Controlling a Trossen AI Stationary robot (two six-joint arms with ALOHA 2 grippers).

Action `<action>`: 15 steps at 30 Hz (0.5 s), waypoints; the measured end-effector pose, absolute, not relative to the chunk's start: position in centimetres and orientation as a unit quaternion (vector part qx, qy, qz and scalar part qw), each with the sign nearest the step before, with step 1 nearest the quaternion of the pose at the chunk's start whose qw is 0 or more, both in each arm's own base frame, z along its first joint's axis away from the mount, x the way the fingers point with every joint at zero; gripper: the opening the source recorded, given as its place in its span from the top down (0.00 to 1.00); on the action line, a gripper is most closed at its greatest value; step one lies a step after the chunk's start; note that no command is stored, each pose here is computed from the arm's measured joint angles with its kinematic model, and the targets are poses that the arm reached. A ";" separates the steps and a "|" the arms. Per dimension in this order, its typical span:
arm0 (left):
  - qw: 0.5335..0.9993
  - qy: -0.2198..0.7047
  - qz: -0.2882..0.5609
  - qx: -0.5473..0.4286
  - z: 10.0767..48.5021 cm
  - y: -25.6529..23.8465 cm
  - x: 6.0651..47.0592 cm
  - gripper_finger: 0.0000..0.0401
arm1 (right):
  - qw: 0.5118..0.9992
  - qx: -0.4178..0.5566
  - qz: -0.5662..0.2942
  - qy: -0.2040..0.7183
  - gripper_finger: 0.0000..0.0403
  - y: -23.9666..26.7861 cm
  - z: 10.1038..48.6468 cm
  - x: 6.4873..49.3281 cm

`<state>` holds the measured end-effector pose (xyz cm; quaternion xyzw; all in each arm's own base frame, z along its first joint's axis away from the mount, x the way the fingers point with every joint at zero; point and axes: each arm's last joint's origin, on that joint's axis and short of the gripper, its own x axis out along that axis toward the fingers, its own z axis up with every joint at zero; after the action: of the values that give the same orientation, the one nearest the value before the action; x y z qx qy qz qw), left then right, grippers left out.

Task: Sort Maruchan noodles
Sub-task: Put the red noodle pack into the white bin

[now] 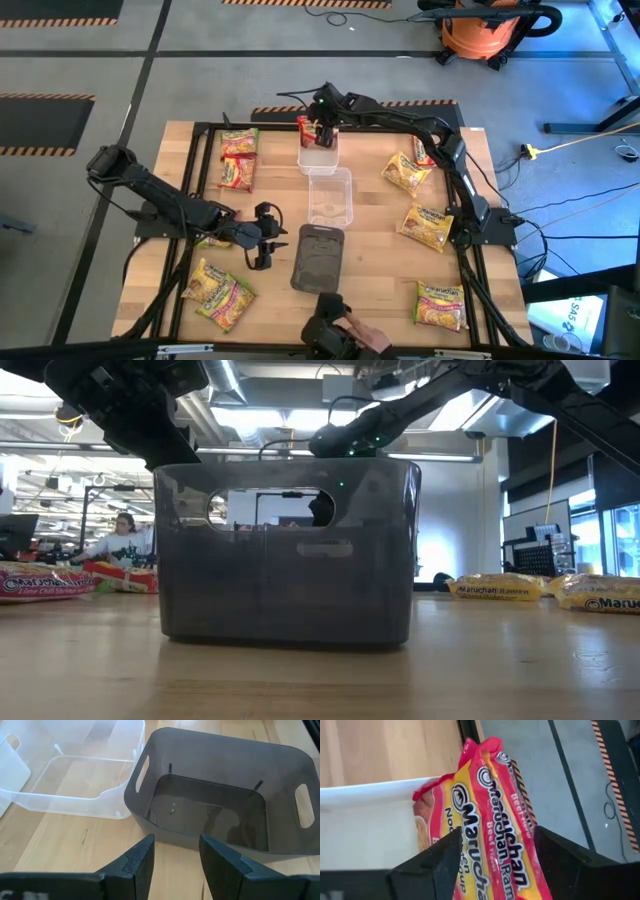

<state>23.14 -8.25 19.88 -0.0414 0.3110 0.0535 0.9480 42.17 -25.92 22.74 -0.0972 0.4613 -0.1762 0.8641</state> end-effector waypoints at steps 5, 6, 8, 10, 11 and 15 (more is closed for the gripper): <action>0.948 0.311 0.054 -0.043 19.9 -8.3 23.1 0.63 | 0.871 -0.109 -0.160 0.452 0.44 -23.8 26.8 41.1; 0.948 0.311 0.054 -0.044 19.9 -8.3 23.1 0.63 | 0.871 -0.105 -0.153 0.455 0.44 -23.2 27.8 40.5; 0.948 0.311 0.054 -0.044 19.9 -8.3 23.1 0.63 | 0.874 -0.082 -0.137 0.460 0.44 -21.6 30.0 39.3; 0.950 0.303 0.060 -0.039 20.0 -8.1 23.3 0.63 | 0.874 -0.028 -0.122 0.469 0.44 -19.9 31.9 37.8; 0.951 0.299 0.069 -0.037 20.1 -8.0 23.4 0.63 | 0.872 0.005 -0.109 0.477 0.44 -19.1 32.5 37.0; 0.952 0.291 0.095 -0.028 21.4 -7.2 23.8 0.63 | 0.857 0.087 -0.059 0.504 0.44 -15.5 33.6 34.5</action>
<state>23.84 -7.25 21.39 -0.0279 0.2913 0.0946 0.9515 34.47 -15.46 33.64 0.0868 0.5042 -0.0590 0.8572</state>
